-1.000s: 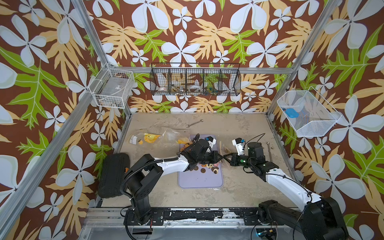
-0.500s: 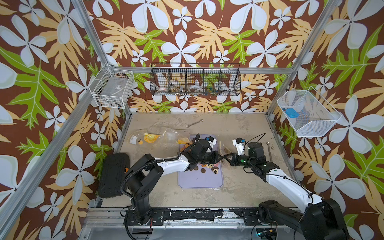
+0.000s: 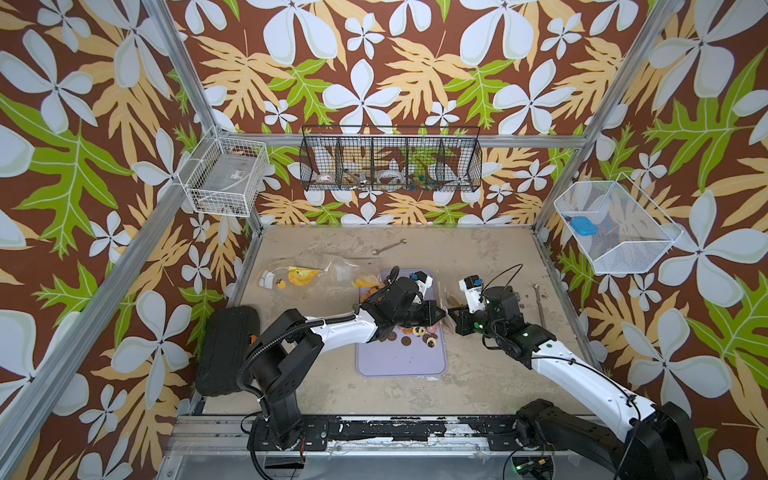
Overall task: Pour cookies out of the ziploc bag
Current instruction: Open the ziploc bag at the center of the board.
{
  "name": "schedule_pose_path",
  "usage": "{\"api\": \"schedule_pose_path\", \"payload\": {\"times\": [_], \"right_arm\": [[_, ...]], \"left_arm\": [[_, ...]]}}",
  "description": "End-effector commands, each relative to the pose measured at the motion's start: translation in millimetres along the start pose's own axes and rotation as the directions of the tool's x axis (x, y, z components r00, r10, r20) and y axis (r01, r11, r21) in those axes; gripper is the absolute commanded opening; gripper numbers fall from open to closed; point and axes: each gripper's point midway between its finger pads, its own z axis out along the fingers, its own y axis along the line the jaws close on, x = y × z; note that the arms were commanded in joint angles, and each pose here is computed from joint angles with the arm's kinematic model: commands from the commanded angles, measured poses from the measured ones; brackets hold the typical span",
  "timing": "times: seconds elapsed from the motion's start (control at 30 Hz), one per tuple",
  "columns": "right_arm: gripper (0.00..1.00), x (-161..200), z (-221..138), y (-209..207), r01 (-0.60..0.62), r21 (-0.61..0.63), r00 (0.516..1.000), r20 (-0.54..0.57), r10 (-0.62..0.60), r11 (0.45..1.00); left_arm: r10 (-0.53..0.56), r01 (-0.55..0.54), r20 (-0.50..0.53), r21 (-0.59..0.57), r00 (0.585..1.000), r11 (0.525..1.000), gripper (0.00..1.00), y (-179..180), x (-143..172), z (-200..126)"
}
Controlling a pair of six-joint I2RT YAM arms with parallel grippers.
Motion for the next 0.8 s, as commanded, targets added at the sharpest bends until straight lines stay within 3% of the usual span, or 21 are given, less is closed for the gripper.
{"api": "schedule_pose_path", "payload": {"times": [0.0,0.77], "right_arm": [[0.0,-10.7,-2.5,-19.8,0.044,0.132,0.998,0.045,-0.051,0.99],[0.0,-41.8,-23.7,-52.5,-0.013,0.35,0.989,0.141,-0.039,0.937]], "left_arm": [[0.005,-0.005,0.003,0.002,1.0,1.0,0.0,-3.5,-2.1,-2.1],[-0.002,0.002,-0.002,-0.022,1.0,1.0,0.0,4.5,-3.5,-4.8]]}}
